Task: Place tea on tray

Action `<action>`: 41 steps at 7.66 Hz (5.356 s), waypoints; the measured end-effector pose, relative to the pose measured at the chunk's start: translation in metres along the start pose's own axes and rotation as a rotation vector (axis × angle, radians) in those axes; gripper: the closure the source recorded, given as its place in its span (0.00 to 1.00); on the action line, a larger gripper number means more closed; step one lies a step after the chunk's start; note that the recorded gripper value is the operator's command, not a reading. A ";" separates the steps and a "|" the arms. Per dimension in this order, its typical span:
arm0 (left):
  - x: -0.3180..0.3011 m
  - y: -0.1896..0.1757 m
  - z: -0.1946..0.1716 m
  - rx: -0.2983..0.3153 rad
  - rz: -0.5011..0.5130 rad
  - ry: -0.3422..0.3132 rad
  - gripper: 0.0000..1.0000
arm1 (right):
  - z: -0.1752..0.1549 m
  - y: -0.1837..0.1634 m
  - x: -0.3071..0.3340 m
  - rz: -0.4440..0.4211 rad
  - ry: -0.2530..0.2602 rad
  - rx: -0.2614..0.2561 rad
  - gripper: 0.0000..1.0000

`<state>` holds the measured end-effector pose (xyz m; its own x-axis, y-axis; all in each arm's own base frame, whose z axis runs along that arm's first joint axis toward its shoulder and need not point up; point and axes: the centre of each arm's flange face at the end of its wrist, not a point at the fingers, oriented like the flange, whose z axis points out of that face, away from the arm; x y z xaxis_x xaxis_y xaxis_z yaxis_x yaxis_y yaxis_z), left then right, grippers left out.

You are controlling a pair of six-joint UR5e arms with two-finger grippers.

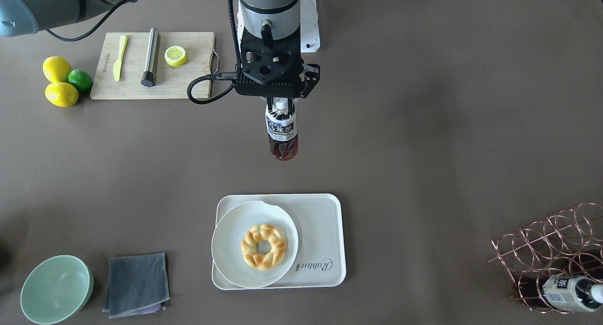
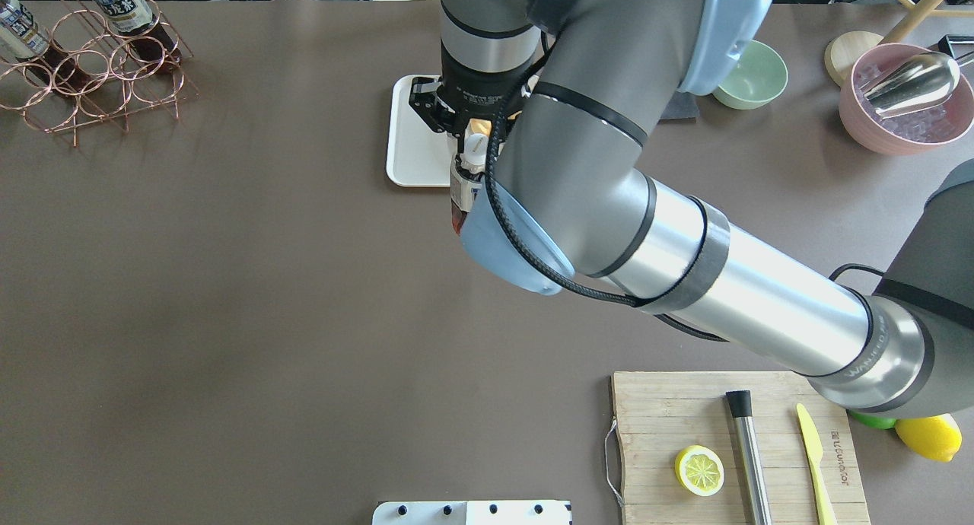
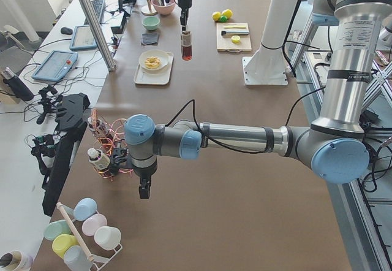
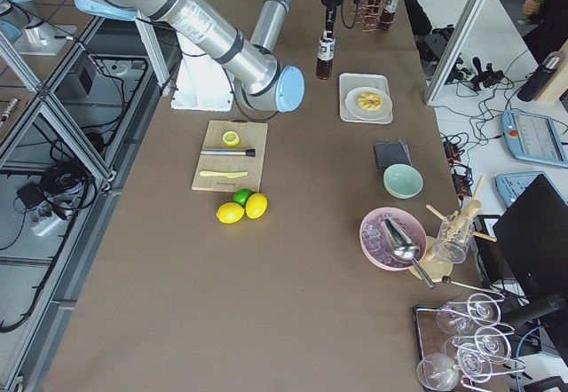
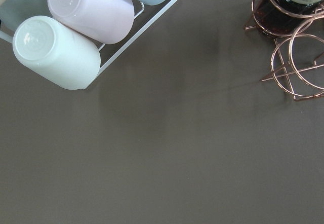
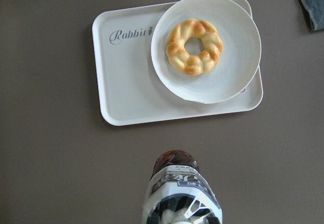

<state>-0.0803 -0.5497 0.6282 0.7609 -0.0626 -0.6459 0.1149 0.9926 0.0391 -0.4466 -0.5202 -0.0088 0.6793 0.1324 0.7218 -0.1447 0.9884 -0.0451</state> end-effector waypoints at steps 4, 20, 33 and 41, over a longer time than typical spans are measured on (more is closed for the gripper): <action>0.000 -0.007 0.002 -0.003 -0.005 0.001 0.02 | 0.018 -0.070 -0.057 0.027 -0.013 0.001 1.00; -0.007 -0.006 0.011 -0.022 -0.024 0.000 0.02 | 0.114 -0.134 -0.087 -0.005 0.004 0.082 0.00; -0.024 0.020 0.023 -0.047 -0.055 -0.002 0.02 | -0.032 0.007 0.193 -0.094 0.301 -0.166 0.00; -0.010 0.015 0.019 -0.035 -0.024 0.013 0.02 | 0.067 -0.114 0.657 -0.292 0.234 -0.123 0.00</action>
<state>-0.0744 -0.5364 0.6494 0.7498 -0.0854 -0.6561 0.1106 0.9939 -0.0030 -0.0322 -0.5506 0.5172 0.8267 -0.1570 0.5403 0.1569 0.9865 0.0465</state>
